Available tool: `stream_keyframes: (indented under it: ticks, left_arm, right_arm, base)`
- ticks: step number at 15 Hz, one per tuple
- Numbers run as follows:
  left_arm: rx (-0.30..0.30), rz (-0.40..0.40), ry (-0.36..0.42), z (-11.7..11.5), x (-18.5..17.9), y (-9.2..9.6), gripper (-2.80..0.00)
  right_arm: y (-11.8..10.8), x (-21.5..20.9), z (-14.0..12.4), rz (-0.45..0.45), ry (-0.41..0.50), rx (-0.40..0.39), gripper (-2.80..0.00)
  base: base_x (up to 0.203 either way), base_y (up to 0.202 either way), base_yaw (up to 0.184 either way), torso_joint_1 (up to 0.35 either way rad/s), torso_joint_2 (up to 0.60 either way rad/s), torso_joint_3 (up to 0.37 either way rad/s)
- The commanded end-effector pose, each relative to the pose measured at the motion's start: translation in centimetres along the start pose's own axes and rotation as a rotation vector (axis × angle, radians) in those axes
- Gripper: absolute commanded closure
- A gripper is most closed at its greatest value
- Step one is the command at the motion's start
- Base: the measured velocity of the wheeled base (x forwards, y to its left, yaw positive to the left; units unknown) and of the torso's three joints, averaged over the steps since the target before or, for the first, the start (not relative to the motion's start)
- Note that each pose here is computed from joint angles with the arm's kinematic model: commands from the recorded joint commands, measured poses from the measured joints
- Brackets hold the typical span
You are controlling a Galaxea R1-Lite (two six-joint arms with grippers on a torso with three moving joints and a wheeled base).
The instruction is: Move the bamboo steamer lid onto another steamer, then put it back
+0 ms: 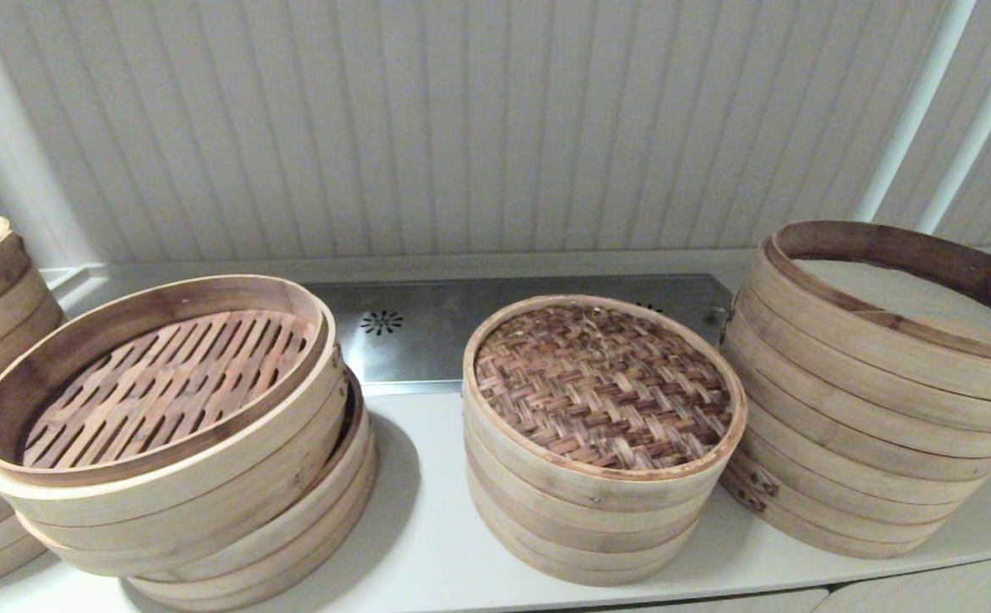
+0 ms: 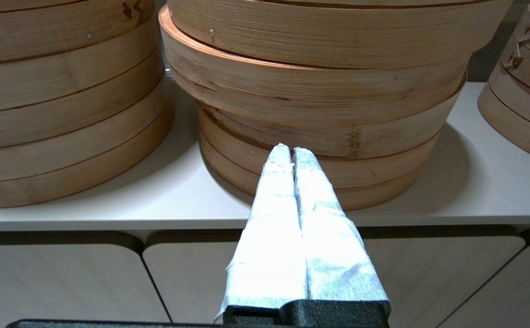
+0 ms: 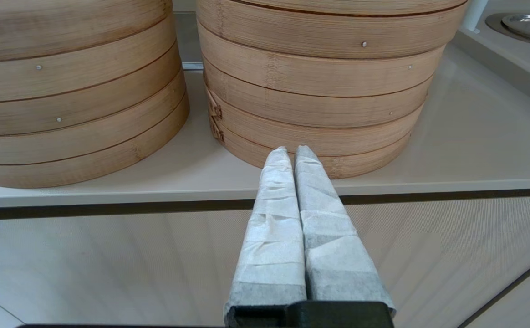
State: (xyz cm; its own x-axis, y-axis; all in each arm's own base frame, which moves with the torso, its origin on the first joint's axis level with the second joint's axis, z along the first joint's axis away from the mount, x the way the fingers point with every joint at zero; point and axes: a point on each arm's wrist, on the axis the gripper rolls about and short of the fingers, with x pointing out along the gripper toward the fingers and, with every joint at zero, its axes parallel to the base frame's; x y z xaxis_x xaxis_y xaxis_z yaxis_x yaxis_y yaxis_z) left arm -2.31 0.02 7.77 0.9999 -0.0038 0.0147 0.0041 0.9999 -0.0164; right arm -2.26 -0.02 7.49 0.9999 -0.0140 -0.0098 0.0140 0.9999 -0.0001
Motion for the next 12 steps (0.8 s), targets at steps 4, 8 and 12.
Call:
stream_keyframes:
  ticks: [4, 8, 12]
  left_arm:
    - [0.000, 0.001, -0.001, 0.02, 0.00, 0.00, 0.00]
    - [0.000, 0.001, 0.001, 0.00, 0.01, 0.00, 0.00]
    - [0.000, 0.001, 0.002, -0.02, 0.01, 0.00, 0.00]
  right_arm:
    - [0.00, 0.01, -0.05, 0.000, 0.002, 0.012, 0.00]
    - [0.00, 0.01, -0.05, 0.000, 0.002, 0.022, 0.00]
    - [0.00, 0.01, -0.05, 0.000, 0.002, 0.025, 0.00]
  base:
    - [0.000, 0.000, 0.000, 0.000, 0.00, 0.000]
    - [0.000, 0.000, 0.000, 0.000, 0.00, 0.000]
    - [0.000, 0.000, 0.000, 0.000, 0.00, 0.000]
